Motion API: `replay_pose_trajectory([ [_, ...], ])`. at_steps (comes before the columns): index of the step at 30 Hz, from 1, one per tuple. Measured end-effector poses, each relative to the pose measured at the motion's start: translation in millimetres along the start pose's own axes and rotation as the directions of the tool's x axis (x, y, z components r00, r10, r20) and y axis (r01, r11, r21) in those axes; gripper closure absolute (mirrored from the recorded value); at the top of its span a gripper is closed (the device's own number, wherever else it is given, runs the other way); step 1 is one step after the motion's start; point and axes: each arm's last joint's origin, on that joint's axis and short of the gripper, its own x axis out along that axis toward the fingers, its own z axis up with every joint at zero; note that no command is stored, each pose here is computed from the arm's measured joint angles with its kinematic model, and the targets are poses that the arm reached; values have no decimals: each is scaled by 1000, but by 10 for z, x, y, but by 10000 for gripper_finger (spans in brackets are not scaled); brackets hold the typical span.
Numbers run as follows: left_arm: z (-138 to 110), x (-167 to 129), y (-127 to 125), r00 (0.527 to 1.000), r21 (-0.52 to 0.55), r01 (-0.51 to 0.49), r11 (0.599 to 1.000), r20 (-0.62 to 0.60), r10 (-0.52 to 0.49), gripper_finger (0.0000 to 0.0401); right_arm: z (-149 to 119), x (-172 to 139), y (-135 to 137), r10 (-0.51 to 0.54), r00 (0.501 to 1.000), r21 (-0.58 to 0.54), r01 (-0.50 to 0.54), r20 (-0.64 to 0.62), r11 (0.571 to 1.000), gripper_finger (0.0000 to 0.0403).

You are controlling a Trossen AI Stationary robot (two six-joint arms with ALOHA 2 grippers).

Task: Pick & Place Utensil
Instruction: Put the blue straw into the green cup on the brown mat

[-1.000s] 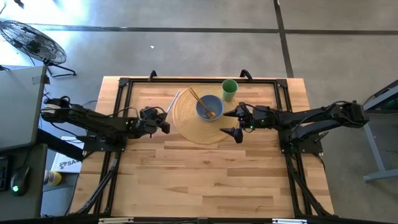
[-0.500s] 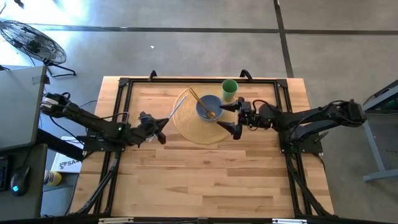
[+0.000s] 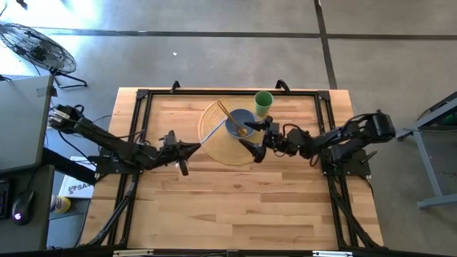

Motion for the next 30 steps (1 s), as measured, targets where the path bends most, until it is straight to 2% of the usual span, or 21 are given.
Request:
replay_pose_trajectory([
  [4,-11,30,-38,999,5,36,999,15,-36,399,-26,5,-8,-22,1000,17,22,-5,1000,6],
  [9,-11,71,-86,996,15,74,997,56,-75,399,-5,18,23,54,999,107,-54,-4,993,6],
  [13,-26,108,-139,986,30,143,989,84,-145,399,29,101,122,79,997,100,-77,-19,992,6],
  [25,-127,172,-180,983,57,162,985,79,-166,399,-160,746,473,116,993,134,-112,-22,985,6],
  [30,-127,171,-181,983,54,163,985,79,-167,399,-201,897,539,116,992,129,-109,-48,986,17],
])
